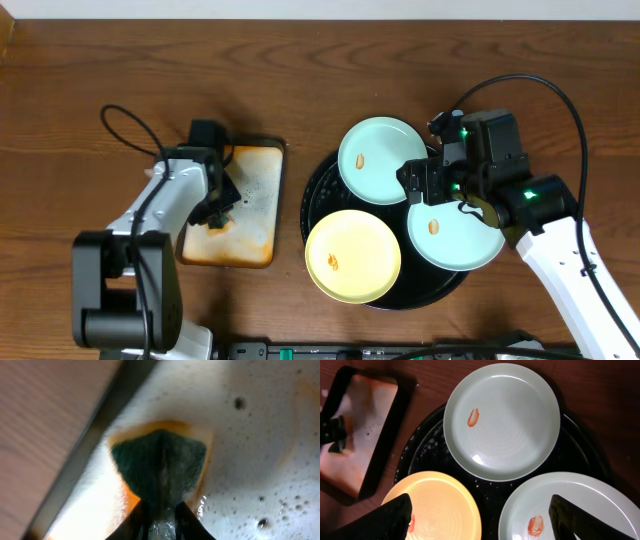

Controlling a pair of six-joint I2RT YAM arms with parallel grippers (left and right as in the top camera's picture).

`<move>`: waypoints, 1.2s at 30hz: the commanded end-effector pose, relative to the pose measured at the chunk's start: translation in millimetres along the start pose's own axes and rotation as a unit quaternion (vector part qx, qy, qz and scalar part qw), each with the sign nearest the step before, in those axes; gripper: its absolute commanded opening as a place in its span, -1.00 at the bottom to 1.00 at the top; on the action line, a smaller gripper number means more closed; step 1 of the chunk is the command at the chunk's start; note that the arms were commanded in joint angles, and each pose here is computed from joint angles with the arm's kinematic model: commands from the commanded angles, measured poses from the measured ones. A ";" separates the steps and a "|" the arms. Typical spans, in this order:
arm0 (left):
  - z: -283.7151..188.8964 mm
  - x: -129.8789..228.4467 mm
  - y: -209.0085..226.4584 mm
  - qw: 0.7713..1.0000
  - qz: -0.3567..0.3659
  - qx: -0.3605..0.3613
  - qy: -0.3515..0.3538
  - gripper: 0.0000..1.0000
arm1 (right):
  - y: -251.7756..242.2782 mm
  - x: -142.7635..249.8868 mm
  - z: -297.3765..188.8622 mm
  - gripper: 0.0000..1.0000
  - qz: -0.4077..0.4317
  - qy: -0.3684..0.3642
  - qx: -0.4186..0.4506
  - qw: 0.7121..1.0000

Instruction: Clean dirty plates on tray and stack at the side

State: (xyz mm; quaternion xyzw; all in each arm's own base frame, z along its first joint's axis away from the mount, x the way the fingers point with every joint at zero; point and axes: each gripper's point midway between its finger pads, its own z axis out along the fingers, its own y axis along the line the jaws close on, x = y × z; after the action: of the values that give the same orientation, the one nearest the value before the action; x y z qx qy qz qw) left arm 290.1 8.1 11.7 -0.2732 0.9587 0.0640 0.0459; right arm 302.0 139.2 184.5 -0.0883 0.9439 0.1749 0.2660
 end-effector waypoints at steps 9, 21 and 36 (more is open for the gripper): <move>27.2 28.2 -33.4 0.994 0.105 0.012 0.040 -0.85 | 4.1 -4.2 -1.1 0.68 -0.001 -0.003 -0.003 1.000; -65.1 -5.0 -70.2 0.978 0.149 0.136 -0.053 -0.85 | 4.2 -4.9 -1.1 0.71 -0.001 -0.005 -0.003 1.000; -69.6 3.9 -85.6 0.955 0.235 0.165 -0.075 -0.85 | 4.1 -5.1 -1.1 0.73 -0.002 -0.005 -0.002 1.000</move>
State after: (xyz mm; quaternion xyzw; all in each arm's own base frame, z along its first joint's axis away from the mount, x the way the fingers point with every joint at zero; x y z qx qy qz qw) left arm 329.6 -68.2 83.3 -0.0625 0.9843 -0.0630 0.1526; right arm 301.9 139.2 184.4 -0.0883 0.9439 0.1748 0.2658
